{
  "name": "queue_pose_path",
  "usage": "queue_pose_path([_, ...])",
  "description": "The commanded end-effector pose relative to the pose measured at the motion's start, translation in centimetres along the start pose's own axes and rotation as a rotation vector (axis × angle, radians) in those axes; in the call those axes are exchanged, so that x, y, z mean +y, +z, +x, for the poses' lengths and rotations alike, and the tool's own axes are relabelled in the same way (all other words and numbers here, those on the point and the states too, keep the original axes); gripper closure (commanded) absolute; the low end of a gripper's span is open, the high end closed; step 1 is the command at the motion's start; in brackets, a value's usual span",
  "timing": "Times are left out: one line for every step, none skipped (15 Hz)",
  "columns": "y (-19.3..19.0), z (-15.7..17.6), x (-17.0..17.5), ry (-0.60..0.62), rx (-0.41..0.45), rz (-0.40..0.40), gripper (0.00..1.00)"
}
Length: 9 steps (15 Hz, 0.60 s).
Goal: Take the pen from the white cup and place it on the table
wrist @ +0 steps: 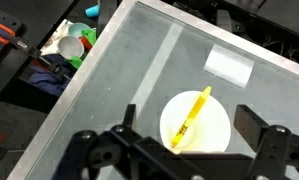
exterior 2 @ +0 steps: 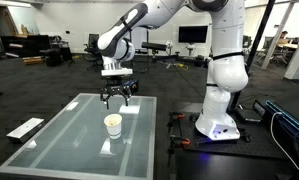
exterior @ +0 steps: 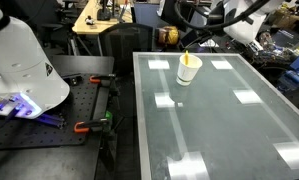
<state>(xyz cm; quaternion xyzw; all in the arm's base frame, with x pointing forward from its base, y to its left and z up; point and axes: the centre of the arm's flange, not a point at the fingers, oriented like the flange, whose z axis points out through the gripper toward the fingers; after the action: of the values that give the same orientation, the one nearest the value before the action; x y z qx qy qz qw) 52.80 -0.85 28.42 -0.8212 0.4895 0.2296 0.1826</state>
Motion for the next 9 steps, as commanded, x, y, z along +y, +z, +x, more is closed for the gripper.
queue_pose_path([0.9,1.1,-1.0,0.042,-0.031,0.046,0.00])
queue_pose_path([1.3,1.3,-0.9,0.048,-0.033,0.055,0.03])
queue_pose_path([1.6,1.5,-0.8,0.056,-0.032,0.063,0.11])
queue_pose_path([1.9,1.8,-0.6,0.062,-0.030,0.074,0.14])
queue_pose_path([2.2,2.0,-0.5,0.069,-0.029,0.084,0.25])
queue_pose_path([2.3,2.2,-0.4,0.077,-0.030,0.091,0.25])
queue_pose_path([2.5,2.4,-0.4,0.081,-0.028,0.101,0.27])
queue_pose_path([2.6,2.5,-0.4,0.085,-0.026,0.107,0.35])
queue_pose_path([2.7,2.6,-0.3,0.090,-0.023,0.115,0.40])
